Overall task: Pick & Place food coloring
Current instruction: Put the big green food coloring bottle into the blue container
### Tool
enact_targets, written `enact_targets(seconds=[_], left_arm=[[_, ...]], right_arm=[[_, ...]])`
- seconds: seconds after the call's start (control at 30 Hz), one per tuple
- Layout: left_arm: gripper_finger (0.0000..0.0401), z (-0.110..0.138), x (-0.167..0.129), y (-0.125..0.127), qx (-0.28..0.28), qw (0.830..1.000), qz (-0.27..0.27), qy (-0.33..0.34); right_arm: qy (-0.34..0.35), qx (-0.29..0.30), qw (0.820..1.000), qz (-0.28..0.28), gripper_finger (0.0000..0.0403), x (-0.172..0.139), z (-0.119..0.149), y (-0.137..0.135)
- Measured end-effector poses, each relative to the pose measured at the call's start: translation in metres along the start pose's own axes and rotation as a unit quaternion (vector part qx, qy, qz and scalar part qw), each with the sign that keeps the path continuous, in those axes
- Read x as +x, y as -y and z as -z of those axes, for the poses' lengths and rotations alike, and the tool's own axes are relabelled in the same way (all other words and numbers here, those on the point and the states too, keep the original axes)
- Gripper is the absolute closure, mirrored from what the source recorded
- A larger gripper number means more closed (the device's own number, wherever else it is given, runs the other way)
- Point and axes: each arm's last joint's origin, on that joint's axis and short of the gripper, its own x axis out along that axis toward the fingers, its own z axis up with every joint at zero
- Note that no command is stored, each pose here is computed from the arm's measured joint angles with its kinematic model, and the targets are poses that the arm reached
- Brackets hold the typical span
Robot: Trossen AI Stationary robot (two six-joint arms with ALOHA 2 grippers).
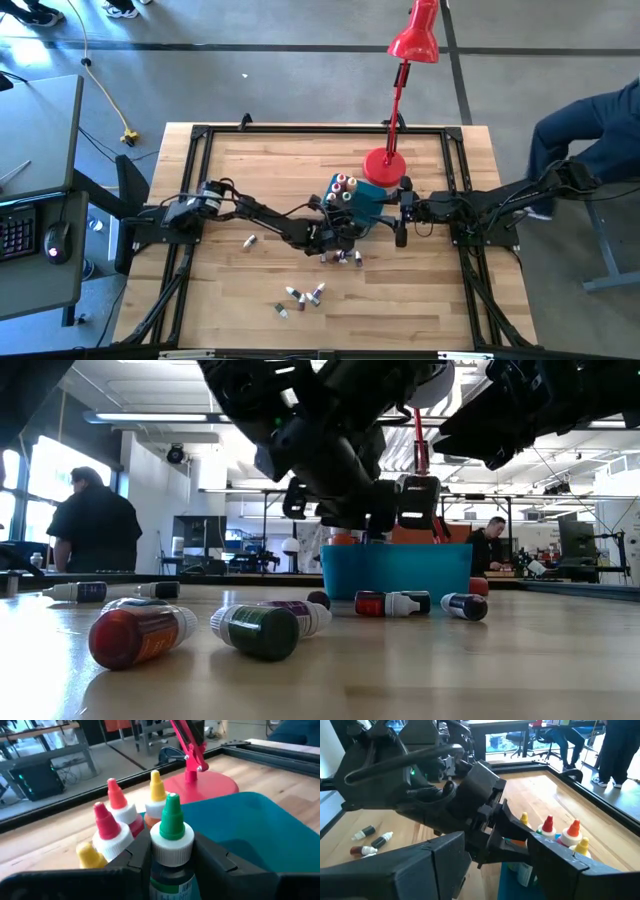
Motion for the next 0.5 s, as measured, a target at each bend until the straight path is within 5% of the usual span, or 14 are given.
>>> enact_targets(seconds=[0.5], left_arm=[[0.0262,-0.003,0.022,-0.008,0.000,1.000,0.009,-0.025]], right_arm=[[-0.004,-0.001,1.000,0.000,0.0190,0.000,0.001,0.000]])
